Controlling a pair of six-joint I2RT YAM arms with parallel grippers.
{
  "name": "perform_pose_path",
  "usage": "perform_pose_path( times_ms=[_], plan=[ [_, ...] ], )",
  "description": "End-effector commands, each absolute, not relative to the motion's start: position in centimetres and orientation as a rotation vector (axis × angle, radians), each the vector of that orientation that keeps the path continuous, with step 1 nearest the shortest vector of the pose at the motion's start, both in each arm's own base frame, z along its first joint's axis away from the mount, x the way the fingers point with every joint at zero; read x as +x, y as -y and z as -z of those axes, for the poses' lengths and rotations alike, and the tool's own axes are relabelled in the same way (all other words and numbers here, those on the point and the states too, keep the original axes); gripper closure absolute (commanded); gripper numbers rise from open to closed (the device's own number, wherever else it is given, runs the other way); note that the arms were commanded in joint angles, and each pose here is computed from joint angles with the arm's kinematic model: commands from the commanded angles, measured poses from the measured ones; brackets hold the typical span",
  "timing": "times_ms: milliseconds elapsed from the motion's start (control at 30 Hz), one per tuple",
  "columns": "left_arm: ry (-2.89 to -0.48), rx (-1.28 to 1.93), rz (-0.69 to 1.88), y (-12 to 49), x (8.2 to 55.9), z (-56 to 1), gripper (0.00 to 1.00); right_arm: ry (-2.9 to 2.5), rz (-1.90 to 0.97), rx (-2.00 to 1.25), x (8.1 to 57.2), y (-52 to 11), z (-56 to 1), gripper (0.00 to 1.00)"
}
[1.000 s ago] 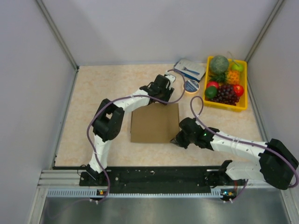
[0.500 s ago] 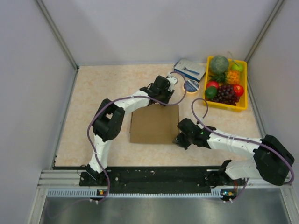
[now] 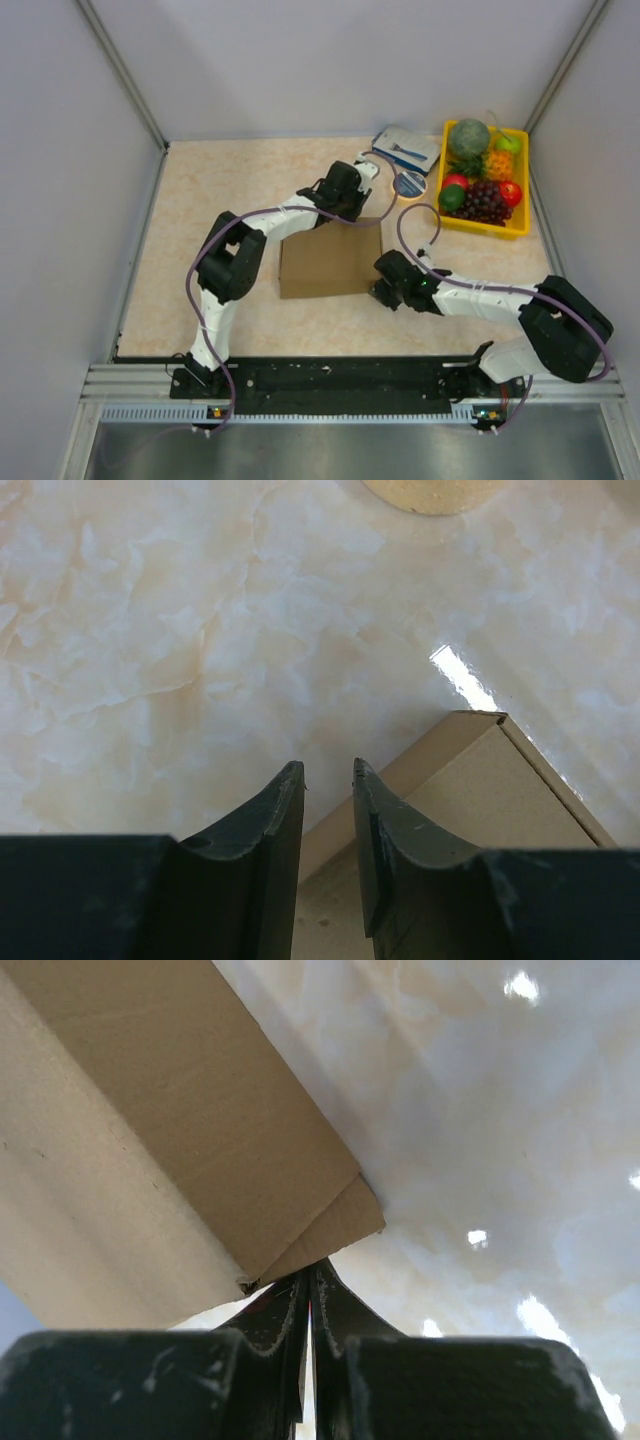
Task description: Fold the paper box
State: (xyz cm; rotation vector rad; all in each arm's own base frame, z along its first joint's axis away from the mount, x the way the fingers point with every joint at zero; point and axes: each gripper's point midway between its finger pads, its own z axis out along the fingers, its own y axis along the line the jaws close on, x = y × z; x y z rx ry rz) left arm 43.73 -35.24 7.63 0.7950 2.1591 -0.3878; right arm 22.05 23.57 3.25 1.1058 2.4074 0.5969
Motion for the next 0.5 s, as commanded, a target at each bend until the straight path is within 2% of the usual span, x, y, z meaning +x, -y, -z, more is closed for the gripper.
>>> perform_pose_path(
  times_ms=[0,133,167,267,333,467],
  plan=[
    [-2.259,0.903,0.512,36.0,39.0,-6.1,0.68,-2.138,-0.705,1.002,28.9,-23.1,-6.3,1.00],
    [-2.276,0.886,0.467,35.5,39.4,-6.2,0.66,-2.305,-0.646,1.053,25.1,-20.8,-3.5,1.00],
    [-2.291,0.889,0.464,35.3,39.3,-6.2,0.65,-2.330,-0.683,1.051,24.2,-20.9,-4.4,1.00],
    [-2.322,0.794,0.391,34.8,40.8,-8.0,0.59,-2.428,-0.676,1.012,21.7,-20.2,-5.1,1.00],
    [-2.291,0.736,0.364,35.0,42.2,-10.3,0.50,-2.498,-0.616,1.012,20.1,-19.4,-4.5,1.00],
    [-2.255,0.618,0.303,33.8,44.6,-13.0,0.48,-2.518,-0.585,1.068,18.6,-17.9,-3.8,1.00]
  ],
)
